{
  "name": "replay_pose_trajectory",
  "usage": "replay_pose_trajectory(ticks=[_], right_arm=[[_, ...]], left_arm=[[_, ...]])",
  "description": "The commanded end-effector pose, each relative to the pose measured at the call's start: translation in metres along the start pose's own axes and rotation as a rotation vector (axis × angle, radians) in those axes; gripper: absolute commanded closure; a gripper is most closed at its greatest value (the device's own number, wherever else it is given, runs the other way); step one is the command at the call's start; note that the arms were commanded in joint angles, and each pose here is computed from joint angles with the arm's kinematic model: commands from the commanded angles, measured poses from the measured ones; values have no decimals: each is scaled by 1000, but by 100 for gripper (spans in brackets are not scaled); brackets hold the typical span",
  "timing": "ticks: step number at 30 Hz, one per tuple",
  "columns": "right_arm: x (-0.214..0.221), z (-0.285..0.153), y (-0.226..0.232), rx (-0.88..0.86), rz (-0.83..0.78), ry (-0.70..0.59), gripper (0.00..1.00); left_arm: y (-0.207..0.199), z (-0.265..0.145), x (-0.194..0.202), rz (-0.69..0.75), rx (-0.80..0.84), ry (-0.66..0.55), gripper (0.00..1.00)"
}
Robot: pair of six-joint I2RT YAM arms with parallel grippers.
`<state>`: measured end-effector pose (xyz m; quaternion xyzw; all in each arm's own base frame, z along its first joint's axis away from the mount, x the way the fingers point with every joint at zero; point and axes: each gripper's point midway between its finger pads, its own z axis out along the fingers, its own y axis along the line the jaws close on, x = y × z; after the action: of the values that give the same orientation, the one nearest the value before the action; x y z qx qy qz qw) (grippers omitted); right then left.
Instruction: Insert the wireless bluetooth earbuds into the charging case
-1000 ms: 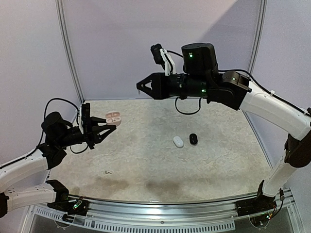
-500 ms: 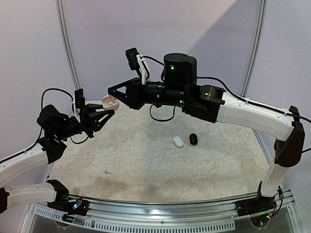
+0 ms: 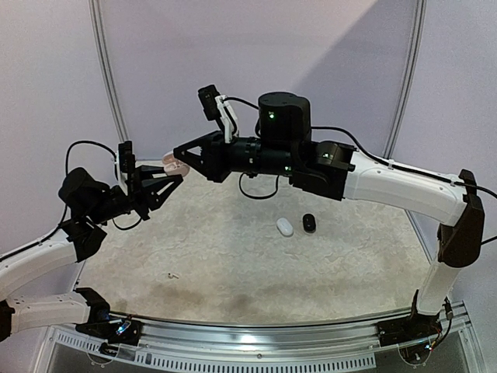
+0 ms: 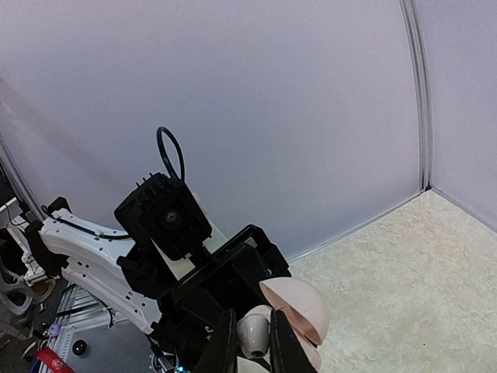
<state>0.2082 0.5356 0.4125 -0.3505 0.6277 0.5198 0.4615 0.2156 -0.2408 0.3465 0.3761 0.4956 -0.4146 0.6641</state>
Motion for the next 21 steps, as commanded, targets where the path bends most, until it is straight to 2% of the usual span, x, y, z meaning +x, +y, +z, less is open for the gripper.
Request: replay_pose_trajectory(ticks=[1, 14, 16, 18, 21], right_arm=[[21, 5, -12, 41, -13, 55, 98], [45, 8, -23, 73, -20, 117, 97], [47, 8, -23, 72, -19, 125, 91], [50, 8, -25, 78, -17, 134, 81], [49, 8, -25, 84, -16, 132, 73]], left_arm=[[-5, 3, -14, 18, 17, -35, 100], [-6, 3, -15, 30, 20, -38, 100], [-6, 3, -15, 29, 20, -37, 100], [-6, 3, -15, 30, 20, -37, 100], [-6, 3, -15, 33, 23, -36, 100]])
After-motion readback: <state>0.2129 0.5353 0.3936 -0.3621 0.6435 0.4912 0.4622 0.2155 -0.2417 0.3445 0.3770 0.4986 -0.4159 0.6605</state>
